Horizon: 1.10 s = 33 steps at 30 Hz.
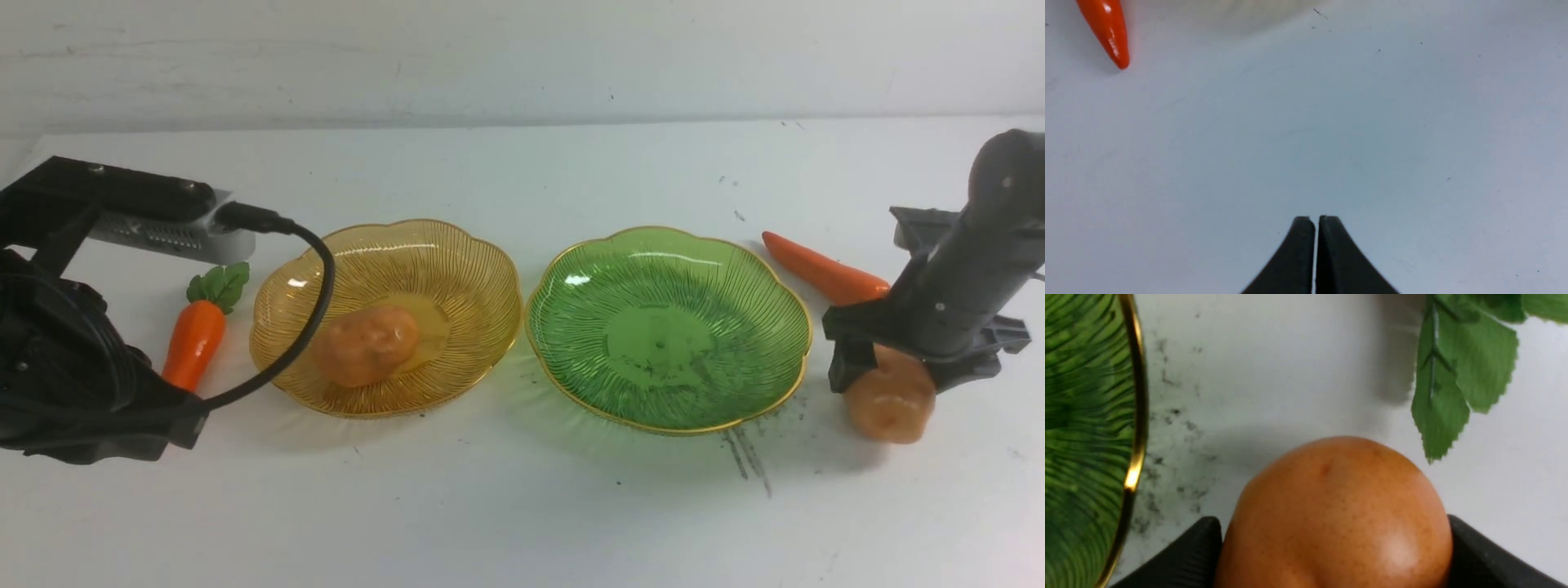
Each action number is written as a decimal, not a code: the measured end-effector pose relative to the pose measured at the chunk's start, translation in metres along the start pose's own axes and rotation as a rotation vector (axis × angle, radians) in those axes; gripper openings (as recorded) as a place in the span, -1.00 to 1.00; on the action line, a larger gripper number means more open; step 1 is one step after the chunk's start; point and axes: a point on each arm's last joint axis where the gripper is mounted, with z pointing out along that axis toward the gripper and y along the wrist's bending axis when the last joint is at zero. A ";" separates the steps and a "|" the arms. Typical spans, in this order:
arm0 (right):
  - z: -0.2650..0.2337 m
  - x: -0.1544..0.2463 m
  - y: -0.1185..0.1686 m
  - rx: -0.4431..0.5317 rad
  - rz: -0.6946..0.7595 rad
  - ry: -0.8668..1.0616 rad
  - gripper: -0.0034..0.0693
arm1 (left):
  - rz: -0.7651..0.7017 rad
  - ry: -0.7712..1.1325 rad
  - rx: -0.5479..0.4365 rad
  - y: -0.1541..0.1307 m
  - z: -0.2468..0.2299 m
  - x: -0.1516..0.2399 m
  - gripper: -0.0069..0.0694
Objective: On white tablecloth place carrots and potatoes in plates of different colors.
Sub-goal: 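Pick up the potato from the right side of the table and place it in a plate with the right gripper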
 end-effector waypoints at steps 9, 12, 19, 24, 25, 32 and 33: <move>-0.112 -0.011 0.056 -0.265 -0.057 -0.281 0.74 | -0.021 -0.046 -0.026 0.002 -0.001 -0.003 -0.83; -0.117 -0.012 0.107 -0.393 -0.186 -0.318 0.74 | -0.032 -0.067 -0.027 0.002 -0.001 -0.004 -0.83; -0.079 -0.013 0.214 -0.522 -0.392 -0.323 0.74 | -0.039 -0.072 -0.029 0.003 -0.001 -0.005 -0.83; -0.036 -0.015 0.272 -0.564 -0.450 -0.301 0.74 | -0.039 -0.066 -0.029 0.003 -0.001 -0.004 -0.83; -0.030 -0.015 0.277 -0.566 -0.454 -0.296 0.74 | -0.039 -0.062 -0.028 0.003 -0.001 -0.004 -0.83; 0.008 -0.022 0.294 -0.558 -0.436 -0.247 0.74 | -0.040 -0.031 -0.027 0.002 -0.001 -0.001 -0.83; 0.010 -0.023 0.295 -0.553 -0.431 -0.243 0.74 | -0.040 -0.025 -0.027 0.002 -0.001 -0.001 -0.83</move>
